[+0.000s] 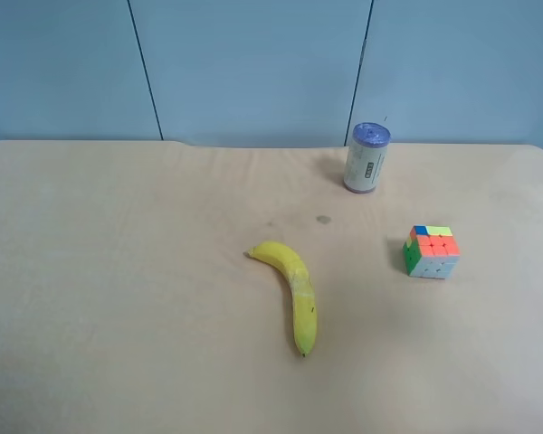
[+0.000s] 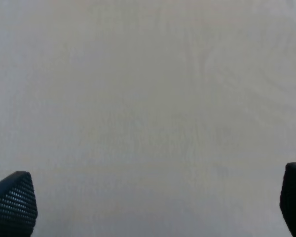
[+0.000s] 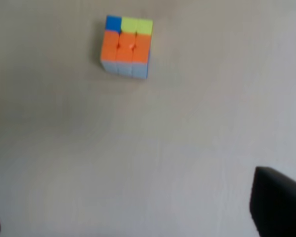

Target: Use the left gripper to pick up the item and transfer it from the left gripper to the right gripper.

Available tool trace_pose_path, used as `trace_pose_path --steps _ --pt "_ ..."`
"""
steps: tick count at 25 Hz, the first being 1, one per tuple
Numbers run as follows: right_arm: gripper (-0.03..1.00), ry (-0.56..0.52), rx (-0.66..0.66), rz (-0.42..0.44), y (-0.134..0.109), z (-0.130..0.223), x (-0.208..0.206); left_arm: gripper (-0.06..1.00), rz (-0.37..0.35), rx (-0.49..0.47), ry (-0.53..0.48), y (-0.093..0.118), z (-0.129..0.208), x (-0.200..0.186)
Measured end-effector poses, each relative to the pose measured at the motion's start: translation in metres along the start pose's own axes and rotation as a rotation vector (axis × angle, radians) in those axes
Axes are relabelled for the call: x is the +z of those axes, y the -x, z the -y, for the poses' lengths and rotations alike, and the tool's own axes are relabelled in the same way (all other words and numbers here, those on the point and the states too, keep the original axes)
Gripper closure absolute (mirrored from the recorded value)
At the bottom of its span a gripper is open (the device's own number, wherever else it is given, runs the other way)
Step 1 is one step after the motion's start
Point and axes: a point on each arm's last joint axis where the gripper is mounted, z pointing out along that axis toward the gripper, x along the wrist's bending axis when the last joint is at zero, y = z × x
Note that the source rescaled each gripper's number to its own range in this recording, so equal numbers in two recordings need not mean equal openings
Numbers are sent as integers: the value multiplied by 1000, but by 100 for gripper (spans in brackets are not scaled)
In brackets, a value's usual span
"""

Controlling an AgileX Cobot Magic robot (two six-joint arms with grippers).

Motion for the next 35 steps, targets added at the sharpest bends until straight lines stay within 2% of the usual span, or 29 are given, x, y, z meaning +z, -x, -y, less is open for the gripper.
trace_pose_path --steps 6,12,17,35 --pt "-2 132 -32 9 -3 56 -1 -6 0 0 0 0 0 0" --pt "-2 366 -24 18 -5 84 -10 -6 0 0 0 0 0 0" --pt "-2 460 -7 18 -6 100 -9 -6 0 0 0 0 0 0" --pt "-2 467 3 16 -6 101 -10 -6 0 0 0 0 0 0"
